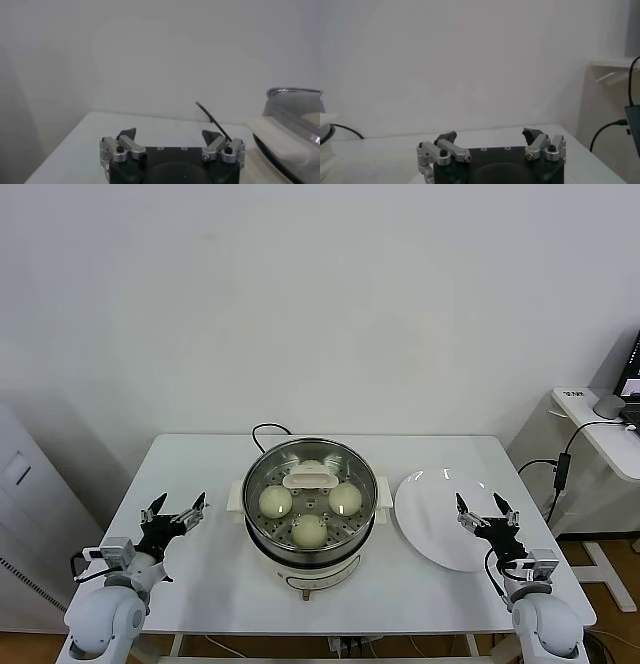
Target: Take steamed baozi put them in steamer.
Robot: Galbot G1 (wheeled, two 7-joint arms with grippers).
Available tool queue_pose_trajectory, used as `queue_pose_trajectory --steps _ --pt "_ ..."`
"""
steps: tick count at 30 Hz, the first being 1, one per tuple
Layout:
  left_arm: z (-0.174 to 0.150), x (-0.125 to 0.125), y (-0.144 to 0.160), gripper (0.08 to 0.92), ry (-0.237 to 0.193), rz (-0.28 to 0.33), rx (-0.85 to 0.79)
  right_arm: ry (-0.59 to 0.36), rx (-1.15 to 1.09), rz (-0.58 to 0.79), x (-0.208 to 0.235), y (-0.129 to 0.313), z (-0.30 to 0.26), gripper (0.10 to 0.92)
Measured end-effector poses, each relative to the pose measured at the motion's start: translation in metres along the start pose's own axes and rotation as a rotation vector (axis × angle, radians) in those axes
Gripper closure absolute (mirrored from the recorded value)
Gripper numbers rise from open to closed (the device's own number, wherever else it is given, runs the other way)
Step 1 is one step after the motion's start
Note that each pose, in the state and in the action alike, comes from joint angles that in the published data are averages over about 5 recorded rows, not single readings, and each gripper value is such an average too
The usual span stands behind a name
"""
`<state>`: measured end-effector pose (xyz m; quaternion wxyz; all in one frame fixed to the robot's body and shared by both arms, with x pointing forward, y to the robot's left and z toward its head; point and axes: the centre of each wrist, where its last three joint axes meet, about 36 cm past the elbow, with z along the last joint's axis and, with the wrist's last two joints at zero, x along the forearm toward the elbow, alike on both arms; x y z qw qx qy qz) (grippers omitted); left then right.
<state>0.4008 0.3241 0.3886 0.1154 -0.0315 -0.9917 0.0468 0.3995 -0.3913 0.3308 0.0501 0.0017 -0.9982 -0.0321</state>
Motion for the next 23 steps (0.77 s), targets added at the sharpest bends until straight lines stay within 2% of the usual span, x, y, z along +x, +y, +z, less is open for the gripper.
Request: queue_pose_trajectory --steps 23 --pt "-0.0002 0.0001 0.0021 0.177 0.006 -0.015 0.025 0.027 0.011 -0.007 0.0062 -0.0051 -0.0019 0.2"
